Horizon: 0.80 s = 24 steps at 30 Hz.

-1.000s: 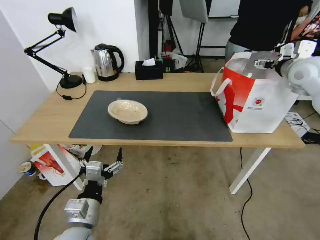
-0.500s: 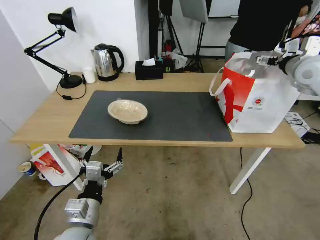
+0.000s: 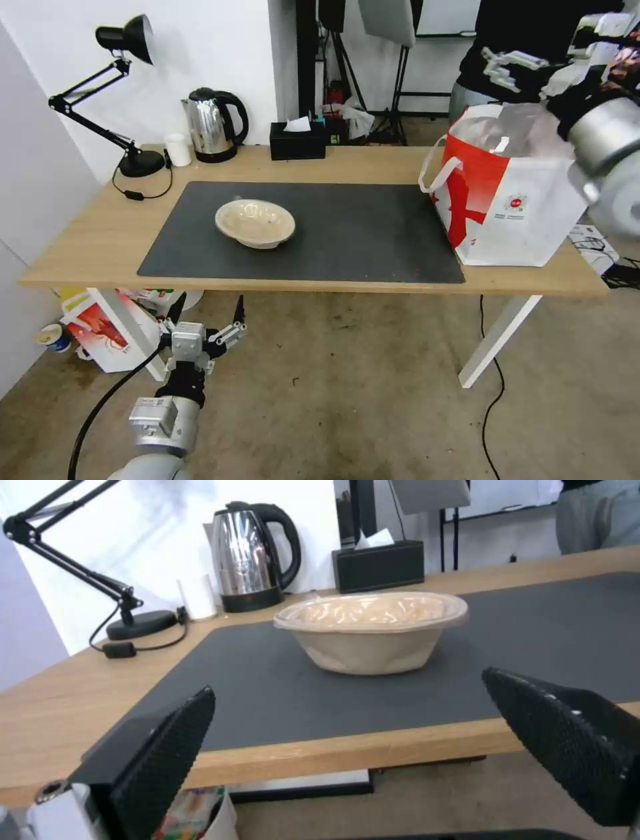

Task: Pick up the trash from the table and place it into the takeout bag.

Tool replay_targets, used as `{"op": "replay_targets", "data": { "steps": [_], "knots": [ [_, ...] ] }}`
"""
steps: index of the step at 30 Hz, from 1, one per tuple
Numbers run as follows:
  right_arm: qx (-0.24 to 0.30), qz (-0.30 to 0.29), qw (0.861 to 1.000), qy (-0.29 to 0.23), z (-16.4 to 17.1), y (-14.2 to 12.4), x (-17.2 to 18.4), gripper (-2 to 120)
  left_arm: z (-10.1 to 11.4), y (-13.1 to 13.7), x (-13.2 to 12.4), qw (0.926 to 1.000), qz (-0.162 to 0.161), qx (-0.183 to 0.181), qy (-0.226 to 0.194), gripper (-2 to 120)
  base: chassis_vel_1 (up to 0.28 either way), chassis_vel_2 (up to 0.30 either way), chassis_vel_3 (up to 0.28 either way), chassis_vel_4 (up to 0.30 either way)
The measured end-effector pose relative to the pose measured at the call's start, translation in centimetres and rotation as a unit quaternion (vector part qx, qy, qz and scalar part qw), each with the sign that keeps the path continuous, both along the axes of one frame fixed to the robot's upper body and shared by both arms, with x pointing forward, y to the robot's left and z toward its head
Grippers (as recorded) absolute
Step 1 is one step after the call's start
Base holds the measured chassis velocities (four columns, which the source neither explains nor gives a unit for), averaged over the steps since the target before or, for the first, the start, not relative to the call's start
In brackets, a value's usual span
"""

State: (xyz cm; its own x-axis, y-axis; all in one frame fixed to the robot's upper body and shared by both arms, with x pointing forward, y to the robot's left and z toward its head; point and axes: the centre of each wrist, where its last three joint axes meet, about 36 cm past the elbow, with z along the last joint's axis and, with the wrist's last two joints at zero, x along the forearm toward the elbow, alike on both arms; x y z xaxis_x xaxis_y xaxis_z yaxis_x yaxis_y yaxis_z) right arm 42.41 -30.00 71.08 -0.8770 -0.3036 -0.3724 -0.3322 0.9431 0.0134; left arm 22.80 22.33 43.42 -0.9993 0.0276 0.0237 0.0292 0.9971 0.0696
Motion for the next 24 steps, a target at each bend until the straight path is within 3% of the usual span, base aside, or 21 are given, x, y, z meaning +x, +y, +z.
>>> {"op": "replay_targets", "data": {
  "steps": [6,11,20,24],
  "knots": [
    [0.034,-0.001,0.999,-0.043,-2.7,2.5,-1.5,100,0.0,0.0,0.0,1.0,0.0,0.0,0.0,100,0.0,0.0,0.0,0.0],
    [0.054,-0.022,0.996,-0.074,-7.4,4.7,-3.4,100,0.0,0.0,0.0,1.0,0.0,0.0,0.0,100,0.0,0.0,0.0,0.0],
    [0.063,-0.047,0.994,-0.081,-10.0,5.8,-4.9,100,0.0,0.0,0.0,1.0,0.0,0.0,0.0,100,0.0,0.0,0.0,0.0],
    [0.064,-0.094,0.989,-0.095,-13.2,6.4,-6.6,100,0.0,0.0,0.0,1.0,0.0,0.0,0.0,100,0.0,0.0,0.0,0.0]
  ]
}}
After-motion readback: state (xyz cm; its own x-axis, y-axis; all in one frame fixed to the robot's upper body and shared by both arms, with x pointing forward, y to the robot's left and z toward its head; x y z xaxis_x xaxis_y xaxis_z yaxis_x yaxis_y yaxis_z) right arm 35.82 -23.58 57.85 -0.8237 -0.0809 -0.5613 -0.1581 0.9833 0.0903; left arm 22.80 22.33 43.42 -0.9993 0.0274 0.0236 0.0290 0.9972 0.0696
